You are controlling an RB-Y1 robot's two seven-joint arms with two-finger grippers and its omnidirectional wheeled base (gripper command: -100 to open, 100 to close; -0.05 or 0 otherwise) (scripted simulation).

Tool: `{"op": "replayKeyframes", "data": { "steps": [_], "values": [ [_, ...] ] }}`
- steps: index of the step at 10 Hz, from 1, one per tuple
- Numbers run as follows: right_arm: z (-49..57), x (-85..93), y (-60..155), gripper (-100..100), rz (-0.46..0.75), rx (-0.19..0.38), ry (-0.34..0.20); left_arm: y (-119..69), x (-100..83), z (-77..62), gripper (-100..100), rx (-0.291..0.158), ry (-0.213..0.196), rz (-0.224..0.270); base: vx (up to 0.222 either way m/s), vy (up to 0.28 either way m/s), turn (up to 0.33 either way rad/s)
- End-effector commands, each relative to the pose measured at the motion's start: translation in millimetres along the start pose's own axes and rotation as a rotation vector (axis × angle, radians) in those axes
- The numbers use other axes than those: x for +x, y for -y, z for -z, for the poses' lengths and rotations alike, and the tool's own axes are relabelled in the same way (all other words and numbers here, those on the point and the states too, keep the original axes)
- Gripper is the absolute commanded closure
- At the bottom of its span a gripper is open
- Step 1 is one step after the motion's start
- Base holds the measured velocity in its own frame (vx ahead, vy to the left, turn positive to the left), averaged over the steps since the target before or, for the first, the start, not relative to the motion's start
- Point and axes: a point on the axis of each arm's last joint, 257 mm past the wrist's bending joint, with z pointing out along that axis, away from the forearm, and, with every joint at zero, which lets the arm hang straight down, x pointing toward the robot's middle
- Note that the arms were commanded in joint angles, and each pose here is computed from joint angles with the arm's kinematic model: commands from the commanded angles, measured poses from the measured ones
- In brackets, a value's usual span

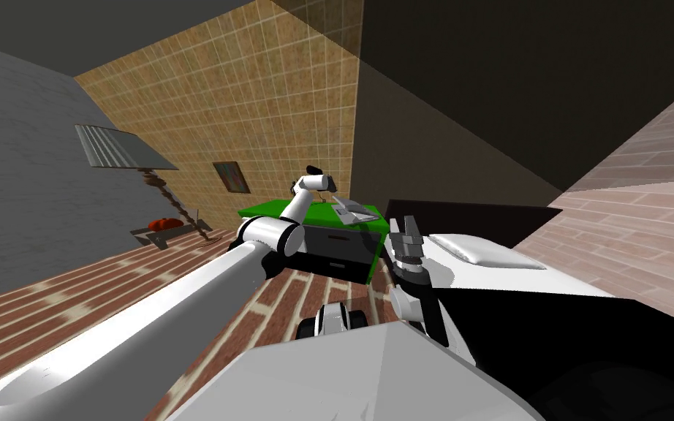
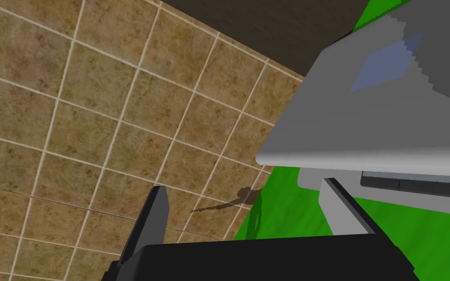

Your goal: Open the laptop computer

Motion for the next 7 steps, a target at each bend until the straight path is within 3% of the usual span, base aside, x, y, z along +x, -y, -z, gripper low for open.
{"op": "replayKeyframes", "data": {
  "steps": [1,2,4,6,7],
  "values": [
    [0.0,0.0,0.0,0,0.0,0.0,0.0,-24.6,-18.1,-9.1,-100,-0.046,0.037,0.01,-0.008,0.007,-0.033],
    [0.0,0.0,0.0,0,0.0,0.0,0.0,-1.1,5.2,-7.6,-100,0.005,0.002,0.006,-0.026,0.015,0.212],
    [0.0,0.0,0.0,0,0.0,0.0,0.0,5.8,13.1,-6.1,-100,0.018,-0.009,0.001,-0.024,0.007,0.087],
    [0.0,0.0,0.0,0,0.0,0.0,0.0,-24.7,-15.3,-14.8,-100,-0.045,0.046,0.016,-0.001,0.002,-0.009],
    [0.0,0.0,0.0,0,0.0,0.0,0.0,-15.4,-7.3,-14.1,-100,-0.025,0.029,0.013,0.0,0.0,0.0]
  ]
}}
